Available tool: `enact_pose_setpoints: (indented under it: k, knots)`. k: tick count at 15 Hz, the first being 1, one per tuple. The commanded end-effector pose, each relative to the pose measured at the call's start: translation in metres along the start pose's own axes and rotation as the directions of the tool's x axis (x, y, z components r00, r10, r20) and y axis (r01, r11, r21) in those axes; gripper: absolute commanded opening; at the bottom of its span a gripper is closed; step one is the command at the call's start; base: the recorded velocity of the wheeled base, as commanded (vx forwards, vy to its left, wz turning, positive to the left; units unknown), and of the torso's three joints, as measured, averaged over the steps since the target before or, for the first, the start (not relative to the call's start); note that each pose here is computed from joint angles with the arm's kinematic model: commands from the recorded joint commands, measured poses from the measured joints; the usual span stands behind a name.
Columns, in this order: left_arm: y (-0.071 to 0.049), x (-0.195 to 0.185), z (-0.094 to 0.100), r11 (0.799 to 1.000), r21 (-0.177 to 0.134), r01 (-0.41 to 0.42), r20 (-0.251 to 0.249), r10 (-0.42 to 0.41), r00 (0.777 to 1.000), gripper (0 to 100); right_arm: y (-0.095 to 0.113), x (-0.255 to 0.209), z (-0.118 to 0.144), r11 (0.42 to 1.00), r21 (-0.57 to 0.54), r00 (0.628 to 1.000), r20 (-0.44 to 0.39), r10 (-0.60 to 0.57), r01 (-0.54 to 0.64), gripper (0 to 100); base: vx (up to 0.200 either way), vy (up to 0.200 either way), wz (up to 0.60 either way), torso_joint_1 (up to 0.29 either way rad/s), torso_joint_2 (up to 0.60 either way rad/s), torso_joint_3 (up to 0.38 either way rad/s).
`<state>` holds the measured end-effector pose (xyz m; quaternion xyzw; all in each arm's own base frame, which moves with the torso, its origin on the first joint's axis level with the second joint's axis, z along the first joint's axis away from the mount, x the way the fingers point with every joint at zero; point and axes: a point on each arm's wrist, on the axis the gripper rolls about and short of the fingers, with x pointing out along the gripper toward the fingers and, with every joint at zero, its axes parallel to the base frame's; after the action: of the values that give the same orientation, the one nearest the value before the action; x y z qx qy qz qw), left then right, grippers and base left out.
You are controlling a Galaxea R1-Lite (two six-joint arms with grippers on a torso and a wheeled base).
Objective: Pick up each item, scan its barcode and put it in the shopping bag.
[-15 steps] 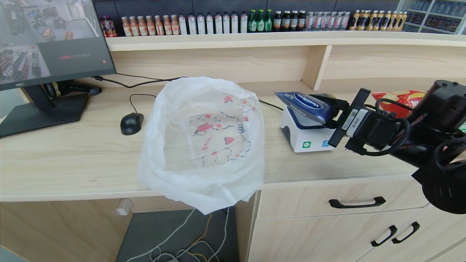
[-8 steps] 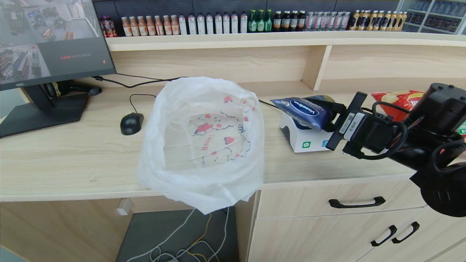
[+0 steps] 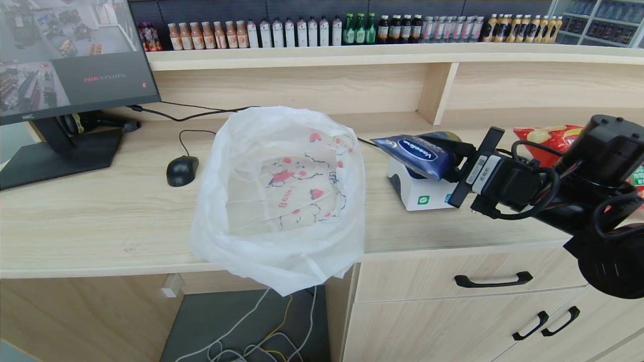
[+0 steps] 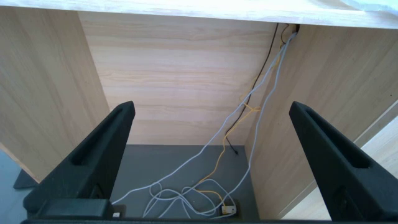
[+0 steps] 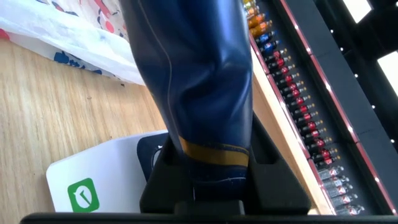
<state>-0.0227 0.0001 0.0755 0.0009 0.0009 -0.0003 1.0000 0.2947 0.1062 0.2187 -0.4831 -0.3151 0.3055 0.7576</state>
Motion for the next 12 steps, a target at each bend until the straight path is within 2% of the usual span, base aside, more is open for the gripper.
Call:
enact_pose_setpoints:
  k: [1,8,12]
  knots:
    - [0.0,0.0,0.0,1.0,0.0,-0.001,0.0,0.001,1.0,100,0.0,0.001,0.001,1.0,0.01,1.0,0.006,-0.001,0.001,0,0.0,0.0,0.0,0.0,0.0,0.0]
    - [0.0,0.0,0.0,1.0,0.0,-0.001,0.0,0.001,1.0,100,-0.026,0.006,0.018,0.997,0.032,0.995,0.06,-0.078,0.077,0,0.0,0.0,0.0,0.0,0.0,0.0]
    - [0.0,0.0,0.0,1.0,0.0,-0.001,0.0,0.001,1.0,100,-0.04,0.001,0.029,0.99,0.087,0.99,0.083,-0.117,0.11,0,0.0,0.0,0.0,0.0,0.0,0.0]
